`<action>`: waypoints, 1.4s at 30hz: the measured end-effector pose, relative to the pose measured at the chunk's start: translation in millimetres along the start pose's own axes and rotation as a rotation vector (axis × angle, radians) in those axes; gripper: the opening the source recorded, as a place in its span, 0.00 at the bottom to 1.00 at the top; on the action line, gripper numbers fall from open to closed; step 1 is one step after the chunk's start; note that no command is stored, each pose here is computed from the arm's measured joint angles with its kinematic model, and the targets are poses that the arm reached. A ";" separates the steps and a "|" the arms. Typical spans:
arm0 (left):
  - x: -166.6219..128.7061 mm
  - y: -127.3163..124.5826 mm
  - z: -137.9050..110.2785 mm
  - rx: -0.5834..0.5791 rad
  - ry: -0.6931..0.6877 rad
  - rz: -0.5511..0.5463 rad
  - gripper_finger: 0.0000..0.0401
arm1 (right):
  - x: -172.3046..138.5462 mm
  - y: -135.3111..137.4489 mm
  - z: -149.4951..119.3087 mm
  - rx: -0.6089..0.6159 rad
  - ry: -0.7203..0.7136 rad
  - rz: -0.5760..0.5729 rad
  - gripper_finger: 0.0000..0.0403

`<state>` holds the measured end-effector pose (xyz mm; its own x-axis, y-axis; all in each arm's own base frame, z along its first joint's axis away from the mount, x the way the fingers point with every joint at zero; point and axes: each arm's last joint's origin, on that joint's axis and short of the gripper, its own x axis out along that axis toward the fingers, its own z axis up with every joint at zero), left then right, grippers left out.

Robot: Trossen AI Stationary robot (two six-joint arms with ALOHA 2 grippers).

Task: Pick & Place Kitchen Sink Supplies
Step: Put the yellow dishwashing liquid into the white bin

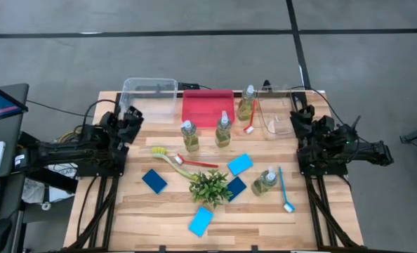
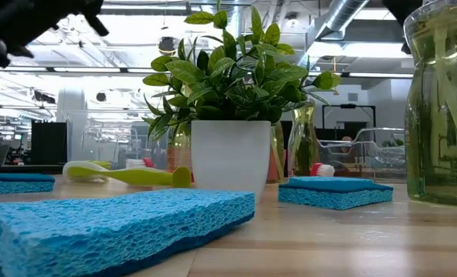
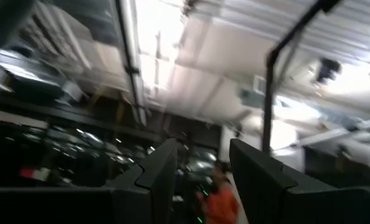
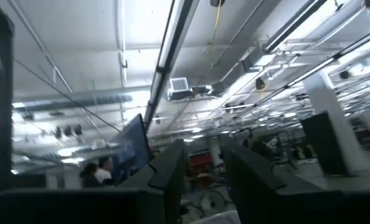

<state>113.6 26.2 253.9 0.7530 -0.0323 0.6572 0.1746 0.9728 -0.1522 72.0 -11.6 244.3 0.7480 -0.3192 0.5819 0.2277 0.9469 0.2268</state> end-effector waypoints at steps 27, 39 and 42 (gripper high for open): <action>20.1 29.9 -44.9 -0.014 0.559 -0.127 0.37 | 1.7 17.1 13.3 0.044 0.441 0.476 0.27; 22.2 21.1 -35.5 0.093 0.483 -0.093 0.37 | 1.4 17.0 12.7 0.040 0.447 0.476 0.27; 27.2 17.2 -36.8 0.122 0.502 -0.078 0.37 | 1.3 16.9 12.4 0.040 0.451 0.476 0.27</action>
<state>160.4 33.6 242.0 0.9573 -0.1825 0.2240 0.1896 0.9818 -0.0105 69.1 3.5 258.5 0.9512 0.1891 0.2437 -0.2093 0.9760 0.0594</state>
